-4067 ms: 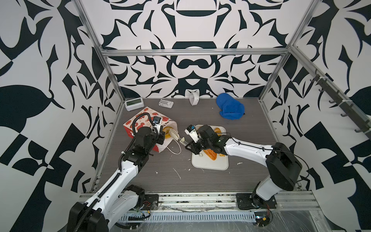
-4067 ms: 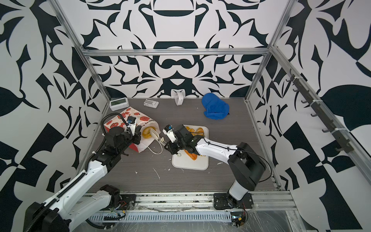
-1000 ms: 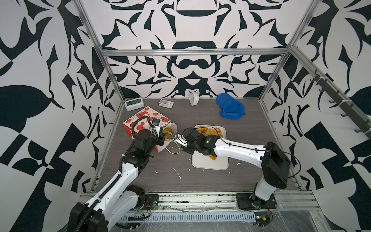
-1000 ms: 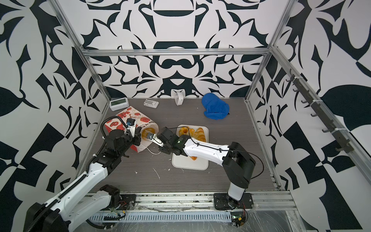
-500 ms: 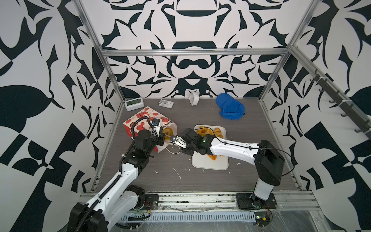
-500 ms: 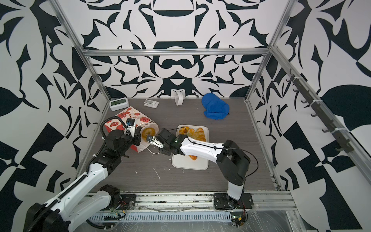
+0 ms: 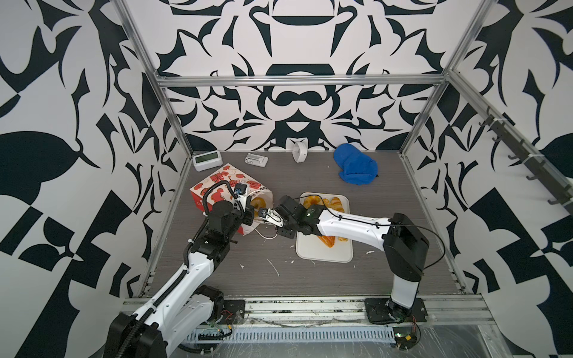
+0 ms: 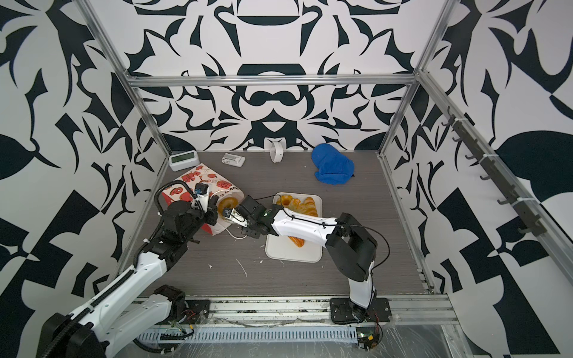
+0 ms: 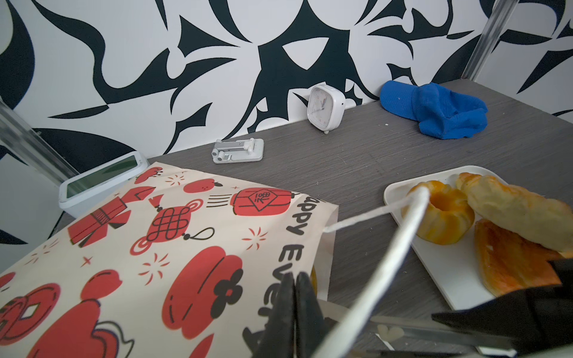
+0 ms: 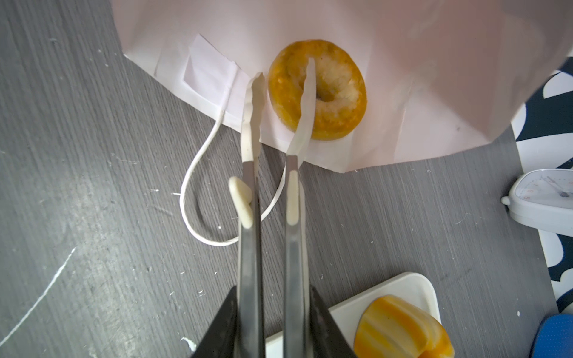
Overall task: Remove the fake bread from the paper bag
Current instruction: 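Carry the ring bread with the tongs toward the white tray, then lower the ring bread onto the tray and open the tongs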
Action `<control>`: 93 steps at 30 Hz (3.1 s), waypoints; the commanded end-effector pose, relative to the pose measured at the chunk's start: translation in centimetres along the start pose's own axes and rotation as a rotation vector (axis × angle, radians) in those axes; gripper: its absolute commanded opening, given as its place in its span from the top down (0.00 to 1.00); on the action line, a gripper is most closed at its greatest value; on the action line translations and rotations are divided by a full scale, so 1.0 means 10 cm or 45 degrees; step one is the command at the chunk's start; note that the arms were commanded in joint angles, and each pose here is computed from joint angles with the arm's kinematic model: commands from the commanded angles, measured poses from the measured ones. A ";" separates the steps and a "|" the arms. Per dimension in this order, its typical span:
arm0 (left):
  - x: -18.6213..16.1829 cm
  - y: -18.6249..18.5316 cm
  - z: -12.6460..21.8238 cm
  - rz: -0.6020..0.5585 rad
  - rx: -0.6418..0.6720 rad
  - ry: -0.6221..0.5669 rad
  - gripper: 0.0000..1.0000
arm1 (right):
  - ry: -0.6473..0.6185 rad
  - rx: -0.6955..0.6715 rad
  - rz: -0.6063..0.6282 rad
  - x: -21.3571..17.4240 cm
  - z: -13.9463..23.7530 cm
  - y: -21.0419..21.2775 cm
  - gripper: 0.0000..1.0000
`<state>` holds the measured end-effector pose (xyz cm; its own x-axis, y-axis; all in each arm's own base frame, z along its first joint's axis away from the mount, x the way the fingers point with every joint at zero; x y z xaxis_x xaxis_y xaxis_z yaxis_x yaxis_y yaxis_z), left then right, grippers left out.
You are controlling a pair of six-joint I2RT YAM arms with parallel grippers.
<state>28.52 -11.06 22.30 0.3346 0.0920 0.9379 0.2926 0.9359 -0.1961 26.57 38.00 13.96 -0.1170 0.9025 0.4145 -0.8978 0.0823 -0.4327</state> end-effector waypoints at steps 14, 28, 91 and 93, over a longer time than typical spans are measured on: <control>0.01 0.02 0.03 0.018 0.010 -0.045 0.93 | 0.077 -0.099 -0.006 0.07 0.00 -0.18 0.80; 0.02 0.02 0.03 0.018 0.013 -0.052 0.93 | -0.064 -0.081 -0.056 0.19 0.25 -0.19 0.99; 0.11 0.15 -0.18 0.037 0.132 -0.184 0.93 | 0.304 -0.005 -0.567 -1.14 1.56 1.07 1.00; 0.10 0.15 -0.19 0.039 0.130 -0.185 0.93 | 0.321 0.025 -0.569 -1.15 1.55 1.15 1.00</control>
<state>31.07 -10.26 21.75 0.2489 0.1425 0.9580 0.1845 0.9640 -0.1914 11.56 22.25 16.54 0.3368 0.8790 0.3374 -0.8635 0.4312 -0.2616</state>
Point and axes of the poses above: each gripper's point midway between its finger pads, its own z axis back along the fingers, its own y axis along the line the jaws close on, x = y × z, the point moved 4 cm from there along z, back along the fingers, and after that the axes turned 15 degrees about z, right-handed, at the moved point
